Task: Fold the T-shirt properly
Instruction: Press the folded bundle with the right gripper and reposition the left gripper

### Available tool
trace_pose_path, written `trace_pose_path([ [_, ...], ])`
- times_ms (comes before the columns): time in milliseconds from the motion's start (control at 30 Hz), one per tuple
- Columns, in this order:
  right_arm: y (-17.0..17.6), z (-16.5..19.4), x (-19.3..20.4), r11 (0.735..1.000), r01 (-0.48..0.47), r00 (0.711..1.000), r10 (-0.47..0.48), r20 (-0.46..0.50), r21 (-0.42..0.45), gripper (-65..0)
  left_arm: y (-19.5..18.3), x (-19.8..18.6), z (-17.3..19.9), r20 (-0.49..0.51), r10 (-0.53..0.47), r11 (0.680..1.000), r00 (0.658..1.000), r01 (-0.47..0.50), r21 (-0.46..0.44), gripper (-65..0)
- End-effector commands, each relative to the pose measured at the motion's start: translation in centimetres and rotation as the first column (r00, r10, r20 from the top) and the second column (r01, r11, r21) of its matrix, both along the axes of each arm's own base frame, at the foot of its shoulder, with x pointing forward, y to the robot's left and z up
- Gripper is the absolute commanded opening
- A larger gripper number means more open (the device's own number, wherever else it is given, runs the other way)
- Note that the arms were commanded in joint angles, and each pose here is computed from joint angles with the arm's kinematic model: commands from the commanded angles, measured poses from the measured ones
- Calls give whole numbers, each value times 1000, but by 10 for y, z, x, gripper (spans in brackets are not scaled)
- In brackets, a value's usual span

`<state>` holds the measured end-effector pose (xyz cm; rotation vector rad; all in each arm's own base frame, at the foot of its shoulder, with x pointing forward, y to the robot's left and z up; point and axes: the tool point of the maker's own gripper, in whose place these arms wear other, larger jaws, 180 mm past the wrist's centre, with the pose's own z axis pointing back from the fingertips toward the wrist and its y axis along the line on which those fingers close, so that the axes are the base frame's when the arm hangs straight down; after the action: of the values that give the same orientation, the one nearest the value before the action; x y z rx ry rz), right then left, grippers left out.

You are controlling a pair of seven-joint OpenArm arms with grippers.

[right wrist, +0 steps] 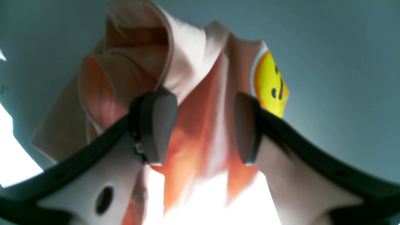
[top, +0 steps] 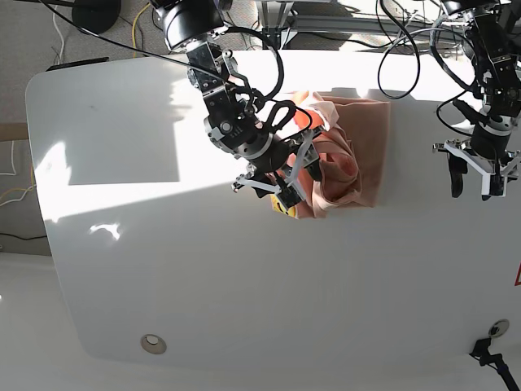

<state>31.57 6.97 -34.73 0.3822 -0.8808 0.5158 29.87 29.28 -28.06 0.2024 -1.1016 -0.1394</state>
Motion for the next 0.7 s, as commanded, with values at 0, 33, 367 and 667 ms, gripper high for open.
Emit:
trace_pose_path([
  [0, 26, 19, 4, 998, -24, 999, 22, 36, 61, -332, 1, 6, 16, 52, -11, 1000, 999, 10, 15, -315],
  [33, 35, 25, 5, 997, -45, 998, 42, 48, 66, -332, 1, 6, 16, 52, -11, 1000, 999, 10, 15, -315],
  [367, 103, 42, 8, 977, -172, 982, 159, 104, 130, -332, 1, 2, 13, 43, -10, 1000, 999, 10, 17, -315],
  [667, 51, 92, 66, 989, -53, 975, 22, 220, 135, -332, 1, 8, 21, 66, -14, 1000, 998, 13, 21, -315],
])
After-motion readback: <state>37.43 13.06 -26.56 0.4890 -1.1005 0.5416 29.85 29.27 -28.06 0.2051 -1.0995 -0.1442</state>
